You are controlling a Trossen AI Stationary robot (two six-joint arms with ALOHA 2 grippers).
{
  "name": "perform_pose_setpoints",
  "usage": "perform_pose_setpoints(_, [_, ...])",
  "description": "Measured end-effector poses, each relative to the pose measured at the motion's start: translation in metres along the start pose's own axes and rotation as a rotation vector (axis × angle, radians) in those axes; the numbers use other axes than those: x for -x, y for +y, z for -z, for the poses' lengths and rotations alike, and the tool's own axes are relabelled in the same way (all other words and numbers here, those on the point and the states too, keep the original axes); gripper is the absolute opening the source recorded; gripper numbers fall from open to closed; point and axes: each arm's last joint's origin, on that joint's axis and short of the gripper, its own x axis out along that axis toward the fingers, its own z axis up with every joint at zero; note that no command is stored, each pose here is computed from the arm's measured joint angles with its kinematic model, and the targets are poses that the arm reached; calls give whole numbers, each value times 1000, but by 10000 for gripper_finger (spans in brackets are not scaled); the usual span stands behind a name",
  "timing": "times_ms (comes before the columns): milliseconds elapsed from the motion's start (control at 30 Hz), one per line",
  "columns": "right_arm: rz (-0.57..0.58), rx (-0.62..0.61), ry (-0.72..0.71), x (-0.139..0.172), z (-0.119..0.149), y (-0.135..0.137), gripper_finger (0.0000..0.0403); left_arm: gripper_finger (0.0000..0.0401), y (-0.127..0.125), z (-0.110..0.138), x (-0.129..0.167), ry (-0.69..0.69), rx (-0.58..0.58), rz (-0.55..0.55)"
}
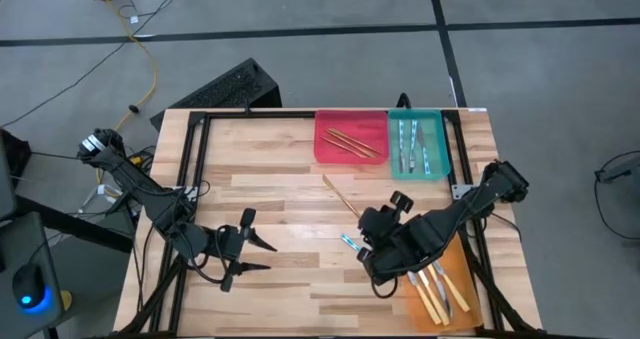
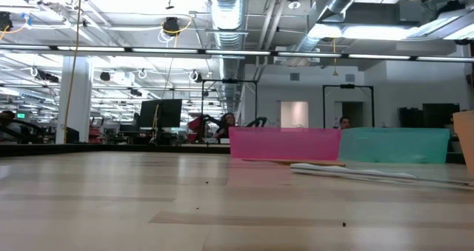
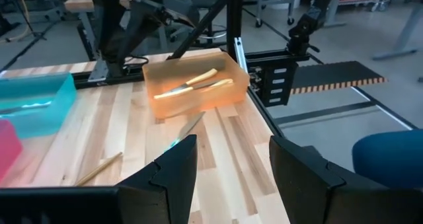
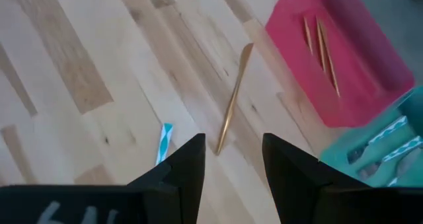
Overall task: Sort silverware by color (type)
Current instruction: Put the golden knife into the red bin
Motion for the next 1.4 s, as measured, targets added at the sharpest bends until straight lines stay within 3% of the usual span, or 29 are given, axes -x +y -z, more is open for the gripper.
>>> perform_pose_setpoints(300, [-73, 104, 4, 0, 0, 8, 165, 173, -1, 0, 1, -4, 54, 6])
perform_pose_setpoints(467, [-42, 156, 40, -23, 17, 10, 154, 173, -2, -1, 1, -16, 76, 1])
perform_pose_setpoints(667, [-126, 48, 10, -61, 32, -9, 134, 173, -2, -4, 1, -37, 112, 4])
perform_pose_setpoints(833, [-225, -164, -113, -89, 38, -34, 131, 173, -2, -5, 1, -54, 122, 7])
perform_pose_setpoints(1100, [-259, -327, -218, -153, 53, -52, 174, 173, 0, -6, 1, -64, 126, -42])
perform_pose_setpoints(1400, [-174, -219, -228, -211, 53, -44, 221, 173, 1, -5, 1, -64, 144, -81])
